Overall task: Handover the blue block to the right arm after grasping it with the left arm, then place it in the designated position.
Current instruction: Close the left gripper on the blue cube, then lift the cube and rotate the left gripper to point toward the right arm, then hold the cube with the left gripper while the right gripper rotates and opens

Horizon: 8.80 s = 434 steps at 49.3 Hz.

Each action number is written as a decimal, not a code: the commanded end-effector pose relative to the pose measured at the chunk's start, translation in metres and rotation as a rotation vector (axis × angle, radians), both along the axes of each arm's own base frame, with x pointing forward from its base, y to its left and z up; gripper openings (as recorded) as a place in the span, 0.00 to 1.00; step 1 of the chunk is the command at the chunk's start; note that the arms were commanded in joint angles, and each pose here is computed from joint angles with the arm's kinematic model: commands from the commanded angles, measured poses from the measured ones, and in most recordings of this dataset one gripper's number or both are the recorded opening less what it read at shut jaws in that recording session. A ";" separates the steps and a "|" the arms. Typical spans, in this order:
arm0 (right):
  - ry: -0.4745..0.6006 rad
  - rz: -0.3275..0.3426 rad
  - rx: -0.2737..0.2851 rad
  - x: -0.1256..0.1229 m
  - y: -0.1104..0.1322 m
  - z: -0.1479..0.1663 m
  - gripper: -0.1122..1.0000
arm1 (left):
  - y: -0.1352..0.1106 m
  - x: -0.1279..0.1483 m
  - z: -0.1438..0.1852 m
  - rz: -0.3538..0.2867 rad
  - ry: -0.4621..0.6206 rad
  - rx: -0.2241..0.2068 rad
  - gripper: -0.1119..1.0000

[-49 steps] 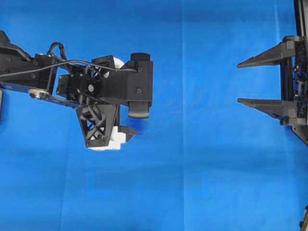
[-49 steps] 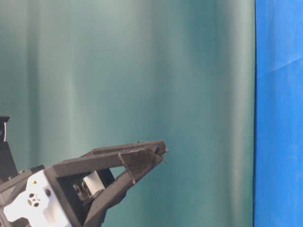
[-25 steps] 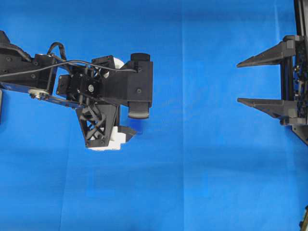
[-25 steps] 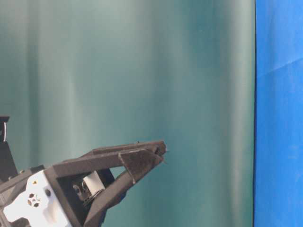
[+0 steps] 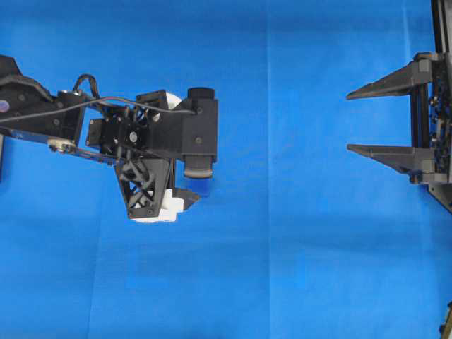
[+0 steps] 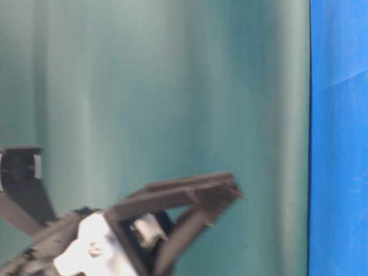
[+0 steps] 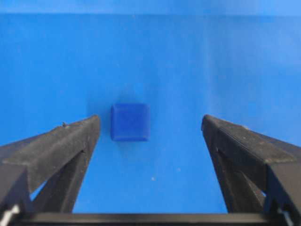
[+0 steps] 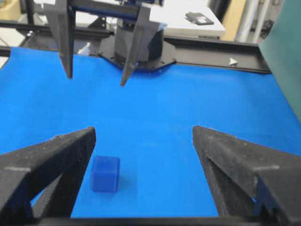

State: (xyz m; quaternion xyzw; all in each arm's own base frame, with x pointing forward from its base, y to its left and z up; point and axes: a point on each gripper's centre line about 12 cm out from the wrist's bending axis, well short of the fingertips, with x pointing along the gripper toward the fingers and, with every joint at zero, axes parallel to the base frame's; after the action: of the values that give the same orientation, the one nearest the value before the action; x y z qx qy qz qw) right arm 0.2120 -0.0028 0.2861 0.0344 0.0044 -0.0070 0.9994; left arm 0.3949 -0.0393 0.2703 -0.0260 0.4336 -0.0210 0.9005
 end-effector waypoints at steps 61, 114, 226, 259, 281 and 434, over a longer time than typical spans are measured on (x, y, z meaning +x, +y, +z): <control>0.002 -0.007 0.001 0.008 -0.002 0.003 0.97 | 0.013 0.020 -0.151 0.034 0.112 0.010 0.94; 0.015 -0.016 0.002 0.010 -0.004 0.000 0.97 | 0.006 0.021 -0.092 0.011 0.135 0.021 0.54; 0.017 -0.016 0.003 0.010 -0.004 0.001 0.97 | 0.005 -0.006 0.083 0.006 -0.003 0.016 0.54; 0.015 -0.016 0.000 0.010 -0.004 0.001 0.97 | 0.006 -0.039 0.100 -0.014 -0.559 -0.020 0.54; 0.012 -0.015 -0.001 0.010 -0.004 0.002 0.97 | 0.014 -0.061 0.099 -0.040 -0.858 0.039 0.54; -0.048 0.080 -1.133 0.002 0.010 0.041 0.95 | 0.015 -0.061 0.096 -0.029 -0.848 0.027 0.54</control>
State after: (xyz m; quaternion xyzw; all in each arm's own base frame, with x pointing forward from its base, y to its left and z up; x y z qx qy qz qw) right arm 0.2127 0.0063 0.3144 -0.5074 -0.0055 0.0354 0.8610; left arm 0.3430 -0.0260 0.3465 0.0059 0.0566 -0.0386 0.9976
